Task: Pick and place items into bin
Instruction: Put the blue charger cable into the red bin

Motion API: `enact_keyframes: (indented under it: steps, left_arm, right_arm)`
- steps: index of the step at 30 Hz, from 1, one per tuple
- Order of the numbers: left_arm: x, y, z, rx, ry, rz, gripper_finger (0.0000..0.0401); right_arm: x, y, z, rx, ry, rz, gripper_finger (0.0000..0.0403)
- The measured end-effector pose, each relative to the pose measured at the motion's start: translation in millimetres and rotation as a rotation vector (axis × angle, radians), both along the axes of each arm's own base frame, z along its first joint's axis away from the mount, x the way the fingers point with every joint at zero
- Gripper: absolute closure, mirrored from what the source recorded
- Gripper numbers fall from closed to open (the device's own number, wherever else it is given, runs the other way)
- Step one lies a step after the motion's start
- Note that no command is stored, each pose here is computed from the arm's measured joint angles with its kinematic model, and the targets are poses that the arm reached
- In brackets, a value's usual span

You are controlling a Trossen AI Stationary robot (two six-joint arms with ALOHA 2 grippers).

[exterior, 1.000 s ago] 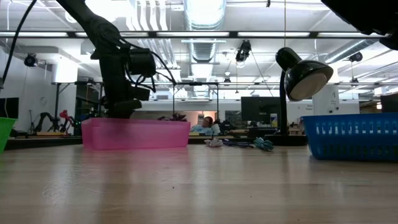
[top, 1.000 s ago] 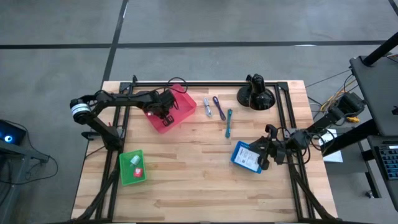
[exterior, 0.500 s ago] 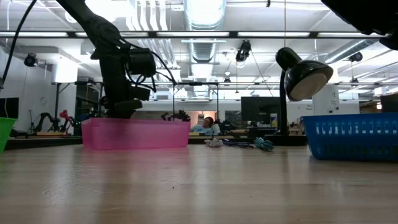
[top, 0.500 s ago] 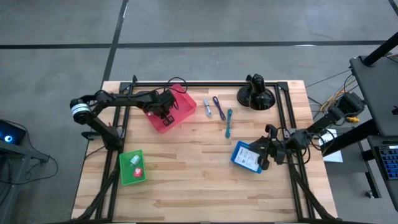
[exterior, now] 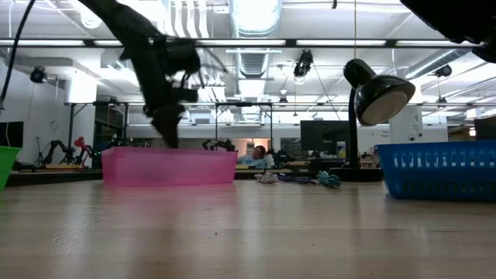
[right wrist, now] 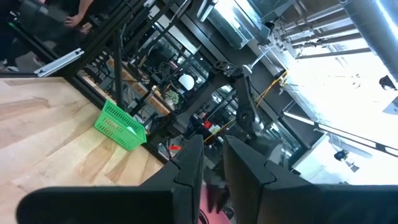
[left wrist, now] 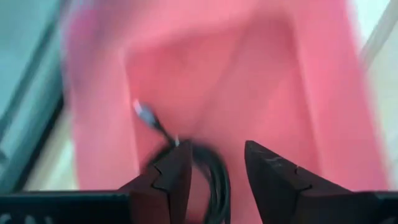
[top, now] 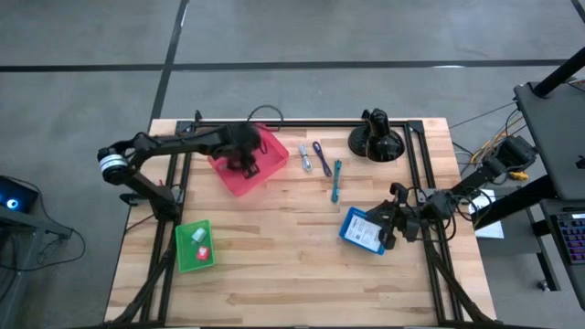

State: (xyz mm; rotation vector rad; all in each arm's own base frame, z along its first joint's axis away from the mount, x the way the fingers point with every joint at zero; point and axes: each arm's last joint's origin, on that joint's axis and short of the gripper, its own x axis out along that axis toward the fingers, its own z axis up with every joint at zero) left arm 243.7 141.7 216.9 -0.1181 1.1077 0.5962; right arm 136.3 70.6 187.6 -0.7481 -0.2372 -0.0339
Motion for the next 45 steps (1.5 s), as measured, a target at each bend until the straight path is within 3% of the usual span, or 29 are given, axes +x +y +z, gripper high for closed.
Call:
enact_keyframes:
  steps: [9, 13, 19, 25, 30, 45]
  left_arm:
    - [35, 9, 49, 0.199, -0.431, -0.052, 0.0269]
    - [50, 6, 56, 0.228, -0.595, -0.218, 0.0269]
    - [72, 1, 53, 0.228, -0.725, -0.461, 0.0269]
    - [87, 4, 31, 0.186, -0.666, -0.503, 0.0269]
    - [95, 8, 17, 0.070, -0.526, -0.482, 0.0269]
    - [147, 22, 9, -0.074, -0.280, -0.489, 0.0269]
  right_arm:
    - [0, 0, 0, -0.006, 0.001, -0.001, 0.0351]
    - [0, 0, 0, -0.006, 0.001, -0.001, 0.0351]
    - [0, 0, 0, -0.007, 0.002, -0.001, 0.0351]
    - [0, 0, 0, -0.007, 0.001, -0.001, 0.0351]
    - [0, 0, 0, -0.011, 0.001, -0.001, 0.0351]
    - [0, 0, 0, -0.012, 0.003, -0.002, 0.0351]
